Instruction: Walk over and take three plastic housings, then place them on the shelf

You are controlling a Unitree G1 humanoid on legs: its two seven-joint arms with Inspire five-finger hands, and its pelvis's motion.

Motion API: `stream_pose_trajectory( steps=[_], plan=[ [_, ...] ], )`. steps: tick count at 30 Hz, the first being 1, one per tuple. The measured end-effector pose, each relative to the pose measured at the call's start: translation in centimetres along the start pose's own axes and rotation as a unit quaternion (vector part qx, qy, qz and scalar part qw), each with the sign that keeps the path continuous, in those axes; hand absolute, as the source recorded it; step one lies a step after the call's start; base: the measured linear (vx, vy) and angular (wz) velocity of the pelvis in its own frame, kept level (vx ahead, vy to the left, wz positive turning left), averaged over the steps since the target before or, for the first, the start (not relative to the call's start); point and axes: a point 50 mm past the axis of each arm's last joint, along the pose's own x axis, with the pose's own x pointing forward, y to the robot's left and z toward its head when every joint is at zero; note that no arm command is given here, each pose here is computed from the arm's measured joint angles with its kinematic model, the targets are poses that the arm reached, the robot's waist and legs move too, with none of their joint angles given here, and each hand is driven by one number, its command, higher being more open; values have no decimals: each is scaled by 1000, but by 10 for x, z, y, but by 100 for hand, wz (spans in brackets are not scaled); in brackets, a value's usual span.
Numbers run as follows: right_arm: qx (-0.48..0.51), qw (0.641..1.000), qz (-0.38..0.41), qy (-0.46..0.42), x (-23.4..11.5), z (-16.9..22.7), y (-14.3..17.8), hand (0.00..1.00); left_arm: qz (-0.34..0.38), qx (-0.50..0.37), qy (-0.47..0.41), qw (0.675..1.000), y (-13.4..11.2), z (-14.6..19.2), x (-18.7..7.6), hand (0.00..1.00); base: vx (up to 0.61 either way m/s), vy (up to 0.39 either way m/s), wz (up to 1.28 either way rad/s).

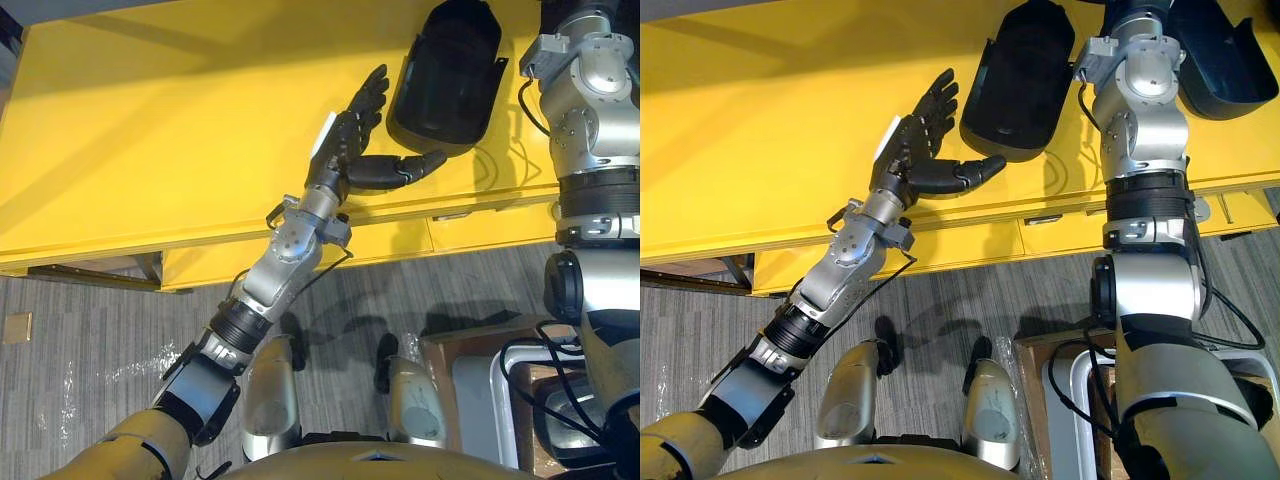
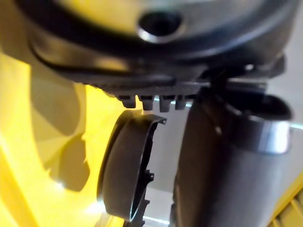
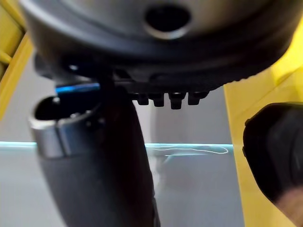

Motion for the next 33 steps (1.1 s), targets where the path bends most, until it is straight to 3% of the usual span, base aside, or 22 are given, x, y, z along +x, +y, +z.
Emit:
stream_pose_trajectory(
  steps=[17, 33],
  plan=[
    [-10, 987, 37, 158, -13, -56, -10, 100, -19, -53, 15, 998, -1, -4, -1, 100, -16, -7, -3],
    [-14, 980, 106, 170, -6, -53, -7, 100, -28, -53, 15, 998, 2, -5, -5, 100, -10, -5, 2]
  ],
)
